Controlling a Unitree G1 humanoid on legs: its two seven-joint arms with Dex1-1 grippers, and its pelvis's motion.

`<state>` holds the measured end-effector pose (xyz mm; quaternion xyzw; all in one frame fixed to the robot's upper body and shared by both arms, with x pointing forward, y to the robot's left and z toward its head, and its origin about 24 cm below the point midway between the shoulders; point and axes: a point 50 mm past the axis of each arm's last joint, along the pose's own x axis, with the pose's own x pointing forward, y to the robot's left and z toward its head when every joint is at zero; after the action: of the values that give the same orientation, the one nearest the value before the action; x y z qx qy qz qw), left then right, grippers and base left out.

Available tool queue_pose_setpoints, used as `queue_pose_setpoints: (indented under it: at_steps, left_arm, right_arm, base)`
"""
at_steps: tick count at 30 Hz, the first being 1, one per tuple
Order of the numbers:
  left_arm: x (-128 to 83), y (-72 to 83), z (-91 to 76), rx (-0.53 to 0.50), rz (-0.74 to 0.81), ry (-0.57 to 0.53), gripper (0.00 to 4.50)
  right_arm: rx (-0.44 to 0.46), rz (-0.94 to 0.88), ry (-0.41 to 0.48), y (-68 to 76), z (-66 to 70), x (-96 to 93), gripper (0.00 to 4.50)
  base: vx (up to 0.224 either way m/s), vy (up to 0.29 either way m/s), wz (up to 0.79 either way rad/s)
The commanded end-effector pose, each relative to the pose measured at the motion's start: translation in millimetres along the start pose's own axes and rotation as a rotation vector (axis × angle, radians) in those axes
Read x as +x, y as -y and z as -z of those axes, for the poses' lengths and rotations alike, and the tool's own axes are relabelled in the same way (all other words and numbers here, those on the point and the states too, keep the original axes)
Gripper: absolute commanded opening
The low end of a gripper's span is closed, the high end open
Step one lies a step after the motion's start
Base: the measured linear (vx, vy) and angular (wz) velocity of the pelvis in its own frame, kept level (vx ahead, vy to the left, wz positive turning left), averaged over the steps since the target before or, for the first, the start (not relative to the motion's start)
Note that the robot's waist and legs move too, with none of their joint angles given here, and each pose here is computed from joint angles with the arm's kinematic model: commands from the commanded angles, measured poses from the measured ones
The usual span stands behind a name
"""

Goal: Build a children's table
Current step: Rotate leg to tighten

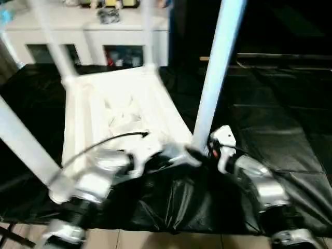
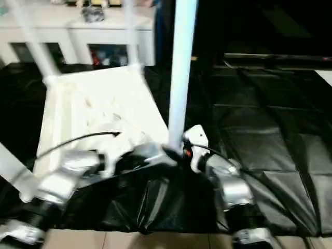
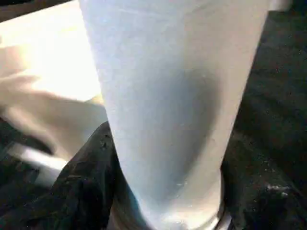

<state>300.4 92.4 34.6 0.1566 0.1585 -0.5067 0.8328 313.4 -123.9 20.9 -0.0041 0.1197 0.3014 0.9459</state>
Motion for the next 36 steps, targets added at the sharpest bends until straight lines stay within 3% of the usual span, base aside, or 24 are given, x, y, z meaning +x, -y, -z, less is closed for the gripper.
queue_pose_setpoints:
  at_steps: [1, 5, 8, 10, 14, 18, 26, 32, 34, 36]
  left_arm:
    - [25.8, 18.8, -25.9, -0.005, 0.044, 0.123, 0.0]
    - [38.9, 22.0, -37.7, -0.008, -0.011, 0.143, 0.0]
    - [38.9, 21.0, -38.4, 0.001, -0.022, 0.142, 0.0]
    - [33.5, 18.2, -35.6, 0.017, -0.014, 0.145, 0.0]
    - [24.4, 18.0, -30.6, 0.037, 0.036, 0.151, 0.0]
    - [11.1, 13.2, -22.7, 0.047, 0.078, 0.135, 0.0]
    - [-8.7, 4.7, -11.8, 0.07, 0.175, 0.088, 0.0]
    - [-24.2, 1.1, -3.8, 0.068, 0.285, 0.039, 0.0]
    - [-27.8, -1.3, -2.3, 0.071, 0.303, 0.027, 0.0]
    - [-30.6, -3.1, -1.4, 0.072, 0.323, 0.019, 0.0]
  right_arm:
    - [0.038, -0.065, -0.064, -31.1, 12.7, 17.0, 2.62]
    - [0.052, -0.042, -0.028, -50.3, 1.7, 36.5, 2.62]
    - [0.053, -0.034, 0.003, -53.4, -4.3, 40.5, 2.62]
    - [0.063, -0.04, 0.025, -48.7, -5.8, 37.5, 3.18]
    - [0.05, -0.047, 0.017, -36.6, -3.1, 29.7, 3.57]
    - [-0.024, -0.123, -0.03, -22.0, 0.5, 17.0, 3.82]
    - [-0.119, -0.401, -0.09, -10.7, -1.0, -9.2, 3.82]
    - [-0.14, -0.557, -0.139, -2.8, -5.2, -23.7, 3.82]
    - [-0.141, -0.59, -0.157, -1.2, -5.9, -26.4, 3.5]
    - [-0.144, -0.613, -0.173, -0.1, -6.2, -28.2, 3.47]
  base:
    - [0.0, 0.0, 0.0]
    - [0.0, 0.0, 0.0]
    - [0.0, 0.0, 0.0]
    - [0.0, 0.0, 0.0]
    - [0.0, 0.0, 0.0]
    - [0.0, 0.0, 0.0]
    - [0.0, 0.0, 0.0]
    - [0.0, 0.0, 0.0]
    - [0.0, 0.0, 0.0]
    - [0.0, 0.0, 0.0]
